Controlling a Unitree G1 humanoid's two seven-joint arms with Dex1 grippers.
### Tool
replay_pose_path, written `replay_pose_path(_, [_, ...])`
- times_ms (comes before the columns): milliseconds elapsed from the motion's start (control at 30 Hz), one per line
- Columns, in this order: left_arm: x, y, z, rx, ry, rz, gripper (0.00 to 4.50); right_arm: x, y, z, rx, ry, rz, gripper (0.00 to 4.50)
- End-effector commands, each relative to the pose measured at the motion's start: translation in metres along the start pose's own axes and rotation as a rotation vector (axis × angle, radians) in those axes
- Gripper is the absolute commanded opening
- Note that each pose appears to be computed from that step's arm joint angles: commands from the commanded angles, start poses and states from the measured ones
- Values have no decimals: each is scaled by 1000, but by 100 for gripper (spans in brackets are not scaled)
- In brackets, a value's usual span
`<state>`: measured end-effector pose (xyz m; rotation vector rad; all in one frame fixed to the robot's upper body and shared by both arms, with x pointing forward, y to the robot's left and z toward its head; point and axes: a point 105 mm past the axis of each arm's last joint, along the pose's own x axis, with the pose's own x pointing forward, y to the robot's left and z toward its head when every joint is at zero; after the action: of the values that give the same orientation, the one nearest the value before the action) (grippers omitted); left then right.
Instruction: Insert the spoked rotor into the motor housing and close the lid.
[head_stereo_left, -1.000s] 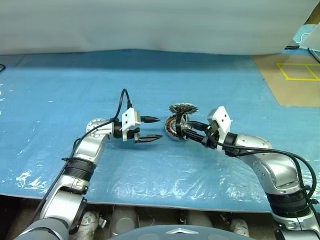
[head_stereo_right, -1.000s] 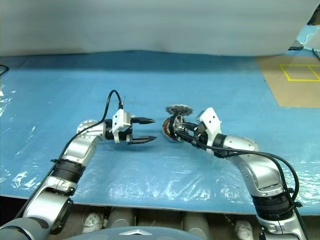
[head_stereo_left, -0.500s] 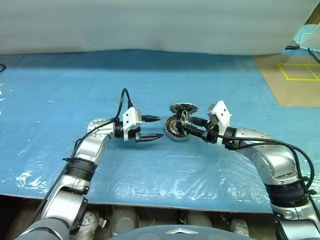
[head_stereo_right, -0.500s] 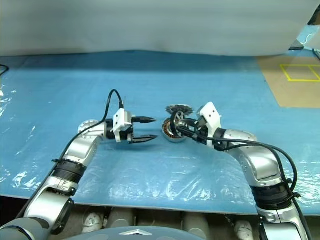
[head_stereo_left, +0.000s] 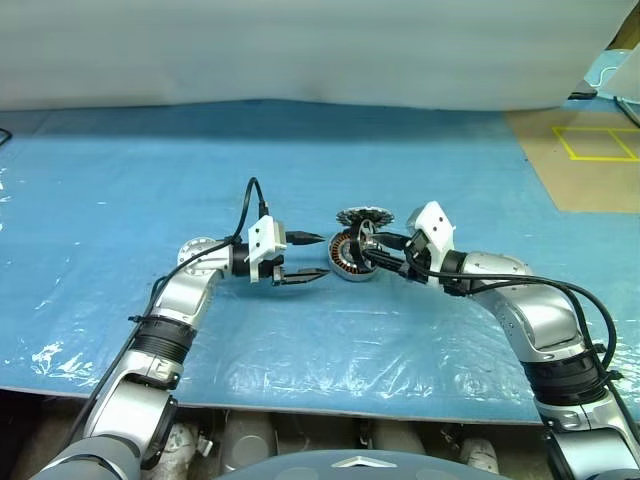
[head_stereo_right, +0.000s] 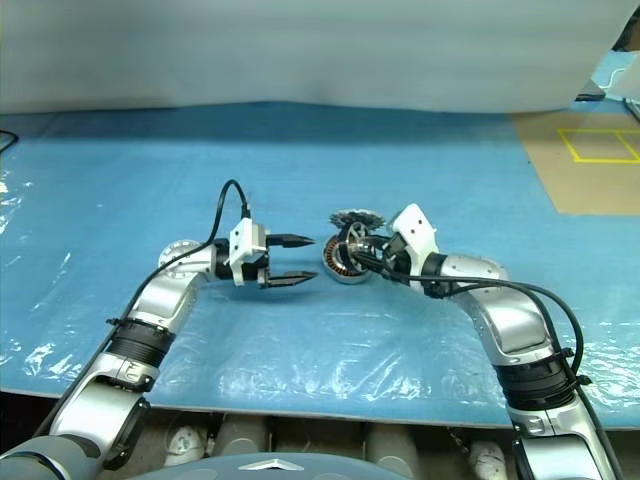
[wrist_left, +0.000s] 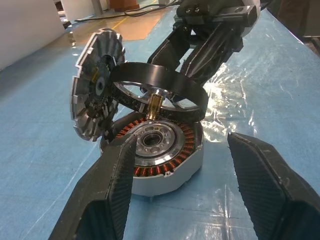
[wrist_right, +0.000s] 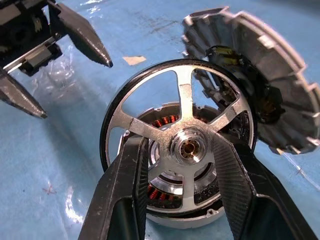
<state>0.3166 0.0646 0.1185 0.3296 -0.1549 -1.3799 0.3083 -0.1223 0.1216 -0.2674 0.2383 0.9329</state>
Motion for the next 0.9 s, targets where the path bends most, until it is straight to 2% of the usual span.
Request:
replay_pose_path(33, [2,1,8,28,-22,-2,303,2,2,5,-59,15,38,158])
replay_pose_path(267, [3,0,8,25,-27,7,303,11,2,12,-105,22,45,158])
replay_pose_path(667, [2,-1,7,26,-22,9,303,16,-6,4,-150,88,19,158])
replay_pose_path(900, [3,-1,7,25,-22,5,303,9,-9,28,-176,35,42,158])
